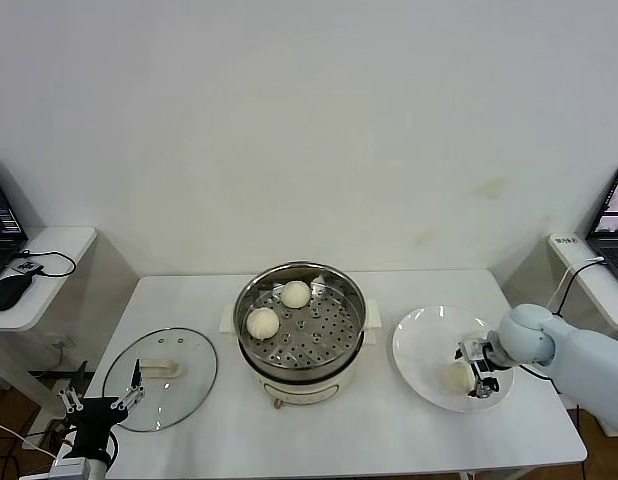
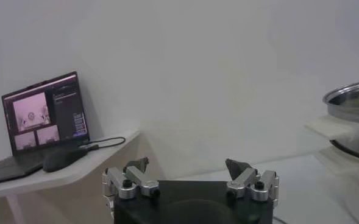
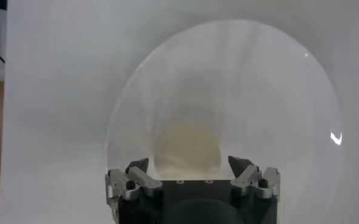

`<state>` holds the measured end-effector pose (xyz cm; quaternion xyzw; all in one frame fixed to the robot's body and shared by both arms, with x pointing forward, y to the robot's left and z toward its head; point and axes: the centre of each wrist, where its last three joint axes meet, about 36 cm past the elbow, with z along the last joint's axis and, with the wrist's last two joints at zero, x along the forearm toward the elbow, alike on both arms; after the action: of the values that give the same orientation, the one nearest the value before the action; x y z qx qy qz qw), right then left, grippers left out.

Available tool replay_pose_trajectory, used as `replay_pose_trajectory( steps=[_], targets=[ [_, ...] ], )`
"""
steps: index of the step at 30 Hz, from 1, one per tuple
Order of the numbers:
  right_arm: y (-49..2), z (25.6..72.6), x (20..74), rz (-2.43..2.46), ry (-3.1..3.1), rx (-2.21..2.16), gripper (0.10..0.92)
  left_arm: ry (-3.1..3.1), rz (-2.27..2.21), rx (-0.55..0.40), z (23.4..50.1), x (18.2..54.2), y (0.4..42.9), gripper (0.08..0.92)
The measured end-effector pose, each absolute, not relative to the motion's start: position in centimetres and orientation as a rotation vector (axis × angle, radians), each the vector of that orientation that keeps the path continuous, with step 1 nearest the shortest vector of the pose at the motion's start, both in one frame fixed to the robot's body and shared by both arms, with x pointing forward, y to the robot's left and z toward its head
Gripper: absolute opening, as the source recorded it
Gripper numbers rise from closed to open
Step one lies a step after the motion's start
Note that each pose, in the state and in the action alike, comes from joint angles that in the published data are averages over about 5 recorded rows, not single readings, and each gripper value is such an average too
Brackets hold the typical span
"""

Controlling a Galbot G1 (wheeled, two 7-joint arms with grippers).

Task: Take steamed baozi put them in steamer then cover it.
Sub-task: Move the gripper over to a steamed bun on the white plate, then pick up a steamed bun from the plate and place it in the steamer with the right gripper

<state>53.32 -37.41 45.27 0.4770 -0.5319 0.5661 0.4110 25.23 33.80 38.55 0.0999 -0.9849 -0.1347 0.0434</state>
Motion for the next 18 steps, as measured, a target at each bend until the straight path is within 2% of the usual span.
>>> replay_pose_trajectory(
  steps=[6, 13, 18],
  targets=[
    [-37.6, 45.5, 53.4, 1.411, -1.341, 1.198, 0.632, -3.011, -0.411, 0.308, 38.5, 25.2, 33.8, 0.823],
    [-37.8, 47.2, 53.7, 1.401, -1.365, 1.198, 0.611, -3.016, -0.408, 0.304, 38.6, 25.3, 33.7, 0.823],
    [-37.8, 50.1, 54.2, 1.407, -1.397, 1.202, 0.611, -3.026, -0.411, 0.297, 38.8, 25.5, 33.6, 0.823]
  ],
)
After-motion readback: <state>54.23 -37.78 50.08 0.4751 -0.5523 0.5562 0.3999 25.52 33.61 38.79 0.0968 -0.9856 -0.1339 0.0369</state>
